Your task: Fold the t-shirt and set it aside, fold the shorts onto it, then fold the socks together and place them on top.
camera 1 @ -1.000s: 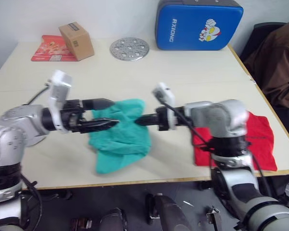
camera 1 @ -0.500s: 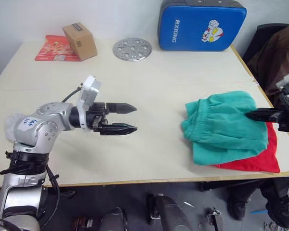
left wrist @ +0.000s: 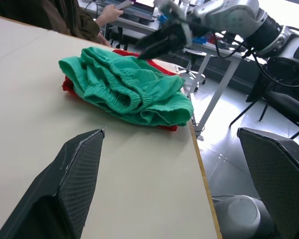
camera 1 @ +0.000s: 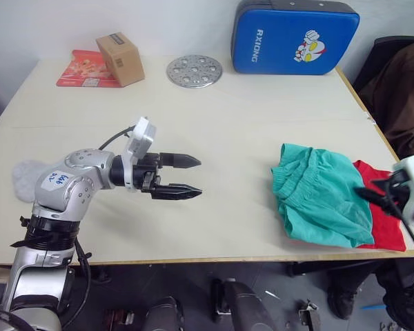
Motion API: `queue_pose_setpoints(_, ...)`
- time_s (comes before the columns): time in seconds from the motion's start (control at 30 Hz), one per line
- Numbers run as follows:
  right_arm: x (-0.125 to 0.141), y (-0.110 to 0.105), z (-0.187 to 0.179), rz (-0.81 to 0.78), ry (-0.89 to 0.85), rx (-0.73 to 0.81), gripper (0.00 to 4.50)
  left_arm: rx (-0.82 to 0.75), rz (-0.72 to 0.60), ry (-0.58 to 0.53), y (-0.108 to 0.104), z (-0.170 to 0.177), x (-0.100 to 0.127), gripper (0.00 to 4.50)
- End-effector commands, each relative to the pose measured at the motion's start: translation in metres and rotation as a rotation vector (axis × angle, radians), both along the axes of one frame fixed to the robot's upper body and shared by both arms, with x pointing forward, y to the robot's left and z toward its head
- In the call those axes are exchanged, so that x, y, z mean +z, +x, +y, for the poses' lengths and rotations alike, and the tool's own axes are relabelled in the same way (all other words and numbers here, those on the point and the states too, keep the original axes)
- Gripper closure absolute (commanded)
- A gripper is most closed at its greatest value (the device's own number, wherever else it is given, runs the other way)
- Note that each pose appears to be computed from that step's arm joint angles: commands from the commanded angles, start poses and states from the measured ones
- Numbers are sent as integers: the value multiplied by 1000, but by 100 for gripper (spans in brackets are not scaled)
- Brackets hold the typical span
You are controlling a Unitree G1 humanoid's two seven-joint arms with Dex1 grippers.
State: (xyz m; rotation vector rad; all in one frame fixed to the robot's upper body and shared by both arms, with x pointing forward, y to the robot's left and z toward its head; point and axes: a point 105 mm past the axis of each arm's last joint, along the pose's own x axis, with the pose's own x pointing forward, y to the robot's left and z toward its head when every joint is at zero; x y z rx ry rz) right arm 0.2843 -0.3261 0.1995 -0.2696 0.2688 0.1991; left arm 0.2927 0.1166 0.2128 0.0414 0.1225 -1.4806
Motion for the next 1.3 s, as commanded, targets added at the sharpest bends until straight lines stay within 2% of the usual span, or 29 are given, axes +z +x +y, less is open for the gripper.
queue_pose_setpoints(0.03, 53, 0, 12, -184, -30, 52, 74, 127, -67, 34, 6, 24, 5, 0)
queue_pose_setpoints(0.1, 71, 5, 32, -242, 24, 134, 5, 225, -83, 74, 13, 40, -2, 0)
queue_pose_setpoints(0.2, 78, 6, 92, -245, 170, 373, 5, 428, -116, 172, 26, 74, -15, 0)
queue_pose_setpoints(0.3, 68, -7, 160, -173, 279, 648, 5, 668, -132, 279, 34, 119, -28, 0)
queue_pose_setpoints(0.43, 50, -29, 211, -80, 331, 860, 5, 910, -158, 409, 32, 176, -37, 0)
queue_pose_setpoints(0.5, 44, -35, 221, -57, 347, 901, 5, 1012, -151, 473, 27, 207, -42, 0)
queue_pose_setpoints(0.6, 40, -33, 223, -40, 392, 891, 5, 1088, -126, 511, 21, 238, -46, 0)
queue_pose_setpoints(0.73, 36, -31, 225, -21, 403, 897, 5, 1109, -67, 568, 15, 262, -55, 0)
queue_pose_setpoints(0.9, 37, -29, 226, -18, 406, 907, 5, 1141, 33, 575, 16, 280, -70, 0)
queue_pose_setpoints(1.0, 36, -31, 227, -14, 394, 924, 0, 1145, 93, 557, 15, 283, -77, 62)
queue_pose_setpoints(1.13, 33, -35, 229, -7, 368, 948, 0, 1137, 144, 538, 14, 284, -82, 191)
queue_pose_setpoints(1.2, 35, -38, 229, -8, 354, 966, 0, 1195, 218, 416, 19, 284, -82, 252)
queue_pose_setpoints(1.3, 37, -39, 228, -11, 348, 974, 0, 1238, 261, 361, 23, 285, -83, 353)
